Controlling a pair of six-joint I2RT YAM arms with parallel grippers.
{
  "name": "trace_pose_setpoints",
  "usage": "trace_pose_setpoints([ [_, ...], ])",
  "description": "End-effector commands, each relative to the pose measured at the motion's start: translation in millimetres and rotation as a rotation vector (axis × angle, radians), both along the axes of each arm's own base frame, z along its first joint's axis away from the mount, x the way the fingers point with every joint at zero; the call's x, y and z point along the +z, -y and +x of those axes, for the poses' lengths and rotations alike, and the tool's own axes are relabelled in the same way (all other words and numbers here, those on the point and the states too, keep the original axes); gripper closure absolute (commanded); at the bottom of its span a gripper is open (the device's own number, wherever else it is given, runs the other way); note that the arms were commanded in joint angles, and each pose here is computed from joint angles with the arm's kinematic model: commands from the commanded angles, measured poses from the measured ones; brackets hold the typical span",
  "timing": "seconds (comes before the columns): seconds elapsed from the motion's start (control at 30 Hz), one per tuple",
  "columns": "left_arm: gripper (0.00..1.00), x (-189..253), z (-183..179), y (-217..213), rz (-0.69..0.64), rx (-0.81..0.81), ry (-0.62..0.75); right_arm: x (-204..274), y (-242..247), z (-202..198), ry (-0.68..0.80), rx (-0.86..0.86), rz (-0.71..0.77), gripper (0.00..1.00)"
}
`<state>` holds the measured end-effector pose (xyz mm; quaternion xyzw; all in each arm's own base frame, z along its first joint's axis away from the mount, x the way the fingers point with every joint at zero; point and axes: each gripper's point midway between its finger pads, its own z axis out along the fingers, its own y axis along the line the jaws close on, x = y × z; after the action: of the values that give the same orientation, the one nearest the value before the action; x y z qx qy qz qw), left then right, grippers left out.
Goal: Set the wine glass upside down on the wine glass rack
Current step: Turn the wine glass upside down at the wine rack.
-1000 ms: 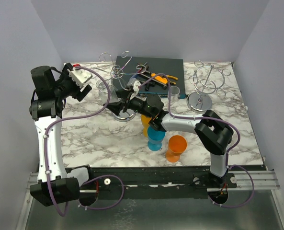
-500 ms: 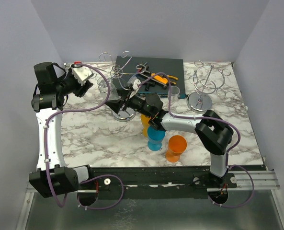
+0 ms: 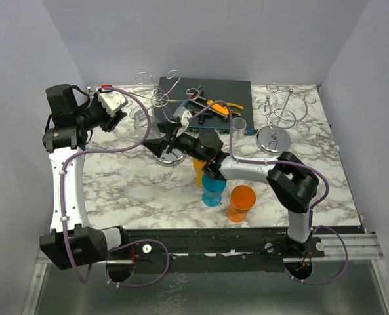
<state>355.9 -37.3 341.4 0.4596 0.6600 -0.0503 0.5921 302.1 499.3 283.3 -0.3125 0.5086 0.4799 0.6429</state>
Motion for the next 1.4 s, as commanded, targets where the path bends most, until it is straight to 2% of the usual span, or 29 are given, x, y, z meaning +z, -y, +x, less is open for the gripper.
trace_pose_setpoints([
  [0.0, 0.51, 10.5, 6.8, 5.4, -0.015, -0.027, 0.014, 41.0, 2.4, -20.3, 0.131, 0.049, 0.107, 0.87],
  [0.23, 0.53, 9.5, 11.4, 5.0, 0.01, -0.019, 0.019, 40.3, 7.4, -28.5, 0.179, 0.056, 0.126, 0.88],
  [0.57, 0.54, 9.5, 16.4, 4.4, 0.022, -0.002, 0.019, 37.5, 22.4, -30.5, 0.173, 0.021, 0.181, 0.88],
  [0.7, 0.54, 11.3, 17.7, 5.6, 0.02, 0.0, 0.022, 32.9, 14.8, -27.9, 0.173, 0.03, 0.141, 0.89],
  [1.03, 0.64, 7.8, 18.3, 9.0, 0.012, -0.012, 0.011, 16.7, -6.7, -15.7, 0.154, 0.042, 0.062, 0.89],
  [1.37, 0.66, 5.6, 25.1, 4.3, 0.021, 0.009, 0.003, 14.0, 8.3, -22.1, 0.165, 0.021, 0.13, 0.91],
])
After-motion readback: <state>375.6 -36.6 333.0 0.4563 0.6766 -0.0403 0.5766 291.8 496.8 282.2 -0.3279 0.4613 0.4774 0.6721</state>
